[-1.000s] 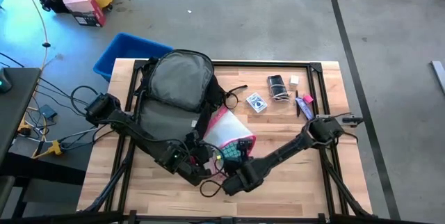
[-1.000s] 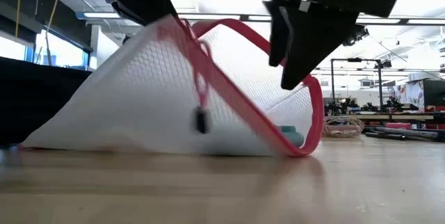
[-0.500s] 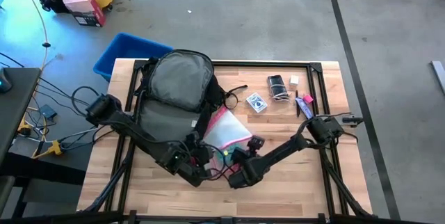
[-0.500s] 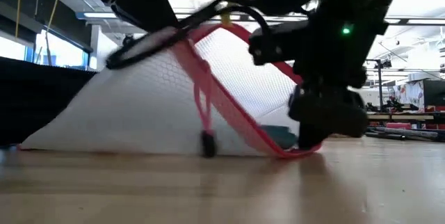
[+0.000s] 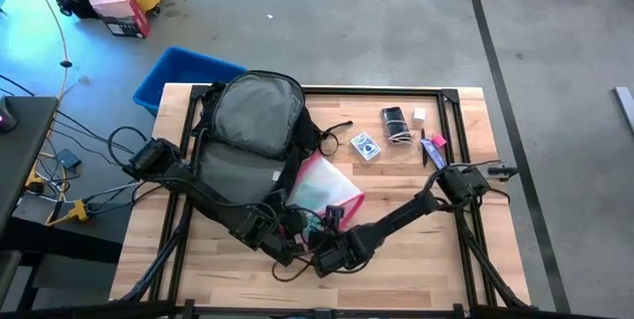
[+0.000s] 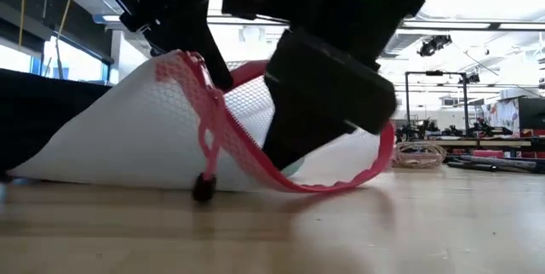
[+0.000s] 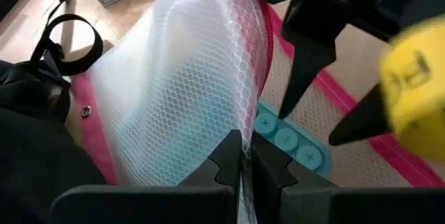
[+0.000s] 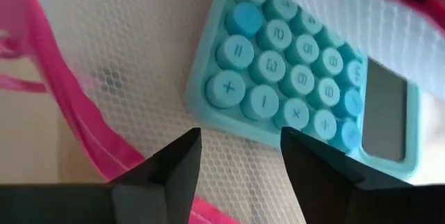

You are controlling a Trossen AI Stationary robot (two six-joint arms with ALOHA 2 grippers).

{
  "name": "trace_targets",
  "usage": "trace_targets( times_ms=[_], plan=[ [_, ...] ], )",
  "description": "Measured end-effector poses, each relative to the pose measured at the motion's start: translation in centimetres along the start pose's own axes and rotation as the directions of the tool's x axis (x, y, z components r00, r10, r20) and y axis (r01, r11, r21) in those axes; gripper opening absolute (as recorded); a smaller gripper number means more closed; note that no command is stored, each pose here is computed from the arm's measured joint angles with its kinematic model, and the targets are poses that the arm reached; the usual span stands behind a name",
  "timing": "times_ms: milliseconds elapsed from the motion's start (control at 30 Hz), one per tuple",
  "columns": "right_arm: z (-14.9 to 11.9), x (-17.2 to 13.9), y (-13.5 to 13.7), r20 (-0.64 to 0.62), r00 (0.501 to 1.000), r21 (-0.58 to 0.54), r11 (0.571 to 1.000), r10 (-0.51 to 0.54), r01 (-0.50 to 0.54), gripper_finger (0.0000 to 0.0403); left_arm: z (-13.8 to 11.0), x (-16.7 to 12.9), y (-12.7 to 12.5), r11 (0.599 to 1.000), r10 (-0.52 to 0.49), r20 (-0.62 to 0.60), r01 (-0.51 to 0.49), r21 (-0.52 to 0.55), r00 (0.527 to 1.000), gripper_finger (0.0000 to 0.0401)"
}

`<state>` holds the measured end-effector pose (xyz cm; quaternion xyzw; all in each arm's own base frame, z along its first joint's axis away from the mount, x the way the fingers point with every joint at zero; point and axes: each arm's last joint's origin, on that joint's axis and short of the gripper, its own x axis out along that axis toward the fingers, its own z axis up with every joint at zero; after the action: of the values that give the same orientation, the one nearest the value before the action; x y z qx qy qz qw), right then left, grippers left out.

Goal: Unpack backpack
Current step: Put the blue calculator into the pink zip bag

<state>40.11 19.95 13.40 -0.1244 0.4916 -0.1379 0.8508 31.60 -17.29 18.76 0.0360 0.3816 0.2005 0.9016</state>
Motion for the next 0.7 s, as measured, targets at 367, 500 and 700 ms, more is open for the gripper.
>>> trace_targets(
  times_ms=[367,500,700],
  plan=[
    [0.4,1.9,-1.5,0.040,0.988,0.100,0.983,0.150,-0.153,0.0134,0.1,-0.2,-0.3,0.999,-0.034,-0.007,0.034,0.005,0.999,0.0000],
    [0.4,3.3,-2.8,0.065,0.991,0.138,0.983,0.115,-0.123,0.0128,0.1,-0.5,-0.8,0.997,-0.073,0.006,0.073,0.038,0.997,0.0000],
    [1.0,3.9,-3.0,0.154,0.983,0.100,0.988,0.102,-0.119,0.0128,-0.1,-0.7,-1.1,0.993,-0.104,-0.005,0.104,0.050,0.995,0.0000]
  ],
)
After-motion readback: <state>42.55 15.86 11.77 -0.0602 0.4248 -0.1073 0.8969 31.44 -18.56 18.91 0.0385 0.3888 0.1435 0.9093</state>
